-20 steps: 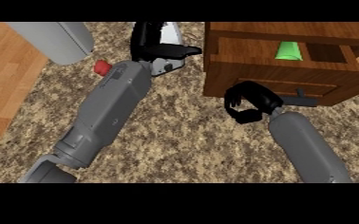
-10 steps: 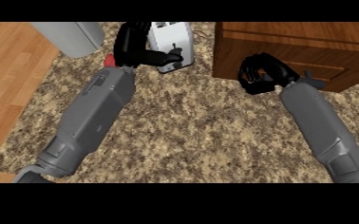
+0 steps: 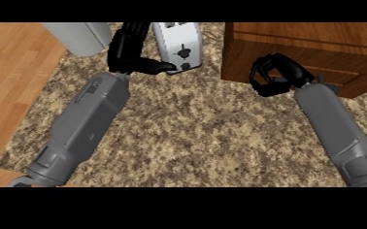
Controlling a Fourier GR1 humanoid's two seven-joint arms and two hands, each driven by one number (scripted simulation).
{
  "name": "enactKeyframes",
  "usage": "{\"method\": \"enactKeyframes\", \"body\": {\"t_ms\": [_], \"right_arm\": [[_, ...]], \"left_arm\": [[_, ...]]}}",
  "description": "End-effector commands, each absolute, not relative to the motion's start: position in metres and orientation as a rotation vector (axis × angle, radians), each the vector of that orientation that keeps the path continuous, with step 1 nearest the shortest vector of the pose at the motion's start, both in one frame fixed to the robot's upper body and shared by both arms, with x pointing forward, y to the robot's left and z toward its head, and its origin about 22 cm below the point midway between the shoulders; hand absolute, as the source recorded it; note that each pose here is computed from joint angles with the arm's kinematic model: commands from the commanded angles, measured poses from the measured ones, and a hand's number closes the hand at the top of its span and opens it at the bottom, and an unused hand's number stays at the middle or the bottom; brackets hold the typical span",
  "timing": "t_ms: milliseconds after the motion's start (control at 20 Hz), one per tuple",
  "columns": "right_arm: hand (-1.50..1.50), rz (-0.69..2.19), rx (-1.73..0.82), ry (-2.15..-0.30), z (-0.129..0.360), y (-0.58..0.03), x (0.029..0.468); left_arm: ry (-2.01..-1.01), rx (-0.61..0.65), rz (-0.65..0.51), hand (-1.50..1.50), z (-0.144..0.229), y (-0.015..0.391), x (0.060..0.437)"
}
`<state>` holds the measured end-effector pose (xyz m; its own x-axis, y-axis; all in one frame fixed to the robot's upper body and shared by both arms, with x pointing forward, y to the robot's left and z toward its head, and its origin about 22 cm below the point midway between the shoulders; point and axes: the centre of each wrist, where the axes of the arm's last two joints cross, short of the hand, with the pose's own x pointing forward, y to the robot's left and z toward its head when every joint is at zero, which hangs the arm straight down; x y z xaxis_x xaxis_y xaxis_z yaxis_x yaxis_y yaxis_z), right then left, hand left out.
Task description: Pick up the cup, place it into the drawer and close the drawer
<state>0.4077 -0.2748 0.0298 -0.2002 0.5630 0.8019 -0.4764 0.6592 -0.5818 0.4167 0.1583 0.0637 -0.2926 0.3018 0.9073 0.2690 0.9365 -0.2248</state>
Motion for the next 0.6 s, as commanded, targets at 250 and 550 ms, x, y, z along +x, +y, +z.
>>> {"method": "enactKeyframes", "body": {"t_ms": [250,550], "right_arm": [[1.5,0.818,-0.31,-1.631,0.127,-0.317,0.438],[1.5,0.804,-0.264,-1.631,0.127,-0.32,0.435]], "left_arm": [[-1.876,-0.453,0.022,-1.5,0.06,0.165,0.412],[-1.889,-0.464,0.01,-1.5,0.064,0.171,0.413]]}}
